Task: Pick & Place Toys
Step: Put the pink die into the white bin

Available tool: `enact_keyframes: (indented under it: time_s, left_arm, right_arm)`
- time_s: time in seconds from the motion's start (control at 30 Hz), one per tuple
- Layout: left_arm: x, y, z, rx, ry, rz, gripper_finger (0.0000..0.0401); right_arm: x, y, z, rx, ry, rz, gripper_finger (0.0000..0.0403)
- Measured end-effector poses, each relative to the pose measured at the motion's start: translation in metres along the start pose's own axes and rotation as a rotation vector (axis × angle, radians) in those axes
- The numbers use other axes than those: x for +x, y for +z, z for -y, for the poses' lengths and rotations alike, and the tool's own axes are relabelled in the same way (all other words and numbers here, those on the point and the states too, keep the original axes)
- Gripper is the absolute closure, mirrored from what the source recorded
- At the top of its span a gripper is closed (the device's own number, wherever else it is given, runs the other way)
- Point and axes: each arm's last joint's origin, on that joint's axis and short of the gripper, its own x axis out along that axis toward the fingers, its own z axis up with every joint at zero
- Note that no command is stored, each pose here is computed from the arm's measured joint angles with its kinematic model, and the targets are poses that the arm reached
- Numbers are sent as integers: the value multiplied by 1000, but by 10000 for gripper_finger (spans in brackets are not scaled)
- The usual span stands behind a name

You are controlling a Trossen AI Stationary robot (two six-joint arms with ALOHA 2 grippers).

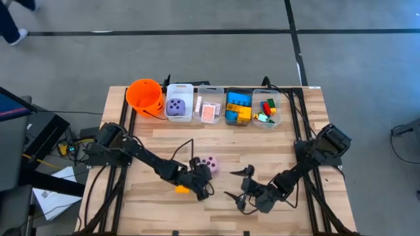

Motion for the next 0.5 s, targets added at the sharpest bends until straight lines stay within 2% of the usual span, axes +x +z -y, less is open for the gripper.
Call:
enact_keyframes:
  time_s: [0.2,0.37,0.5]
  left_arm:
    - [-28,9,-6,30,19,-39,401]
    - [-63,24,-14,28,10,-28,401]
    - [-80,32,-21,56,14,1,401]
  right_arm:
    - [12,-3,17,13,-53,-5,3]
    - [28,0,32,-6,-103,-20,3]
    - [41,5,44,8,-114,-43,3]
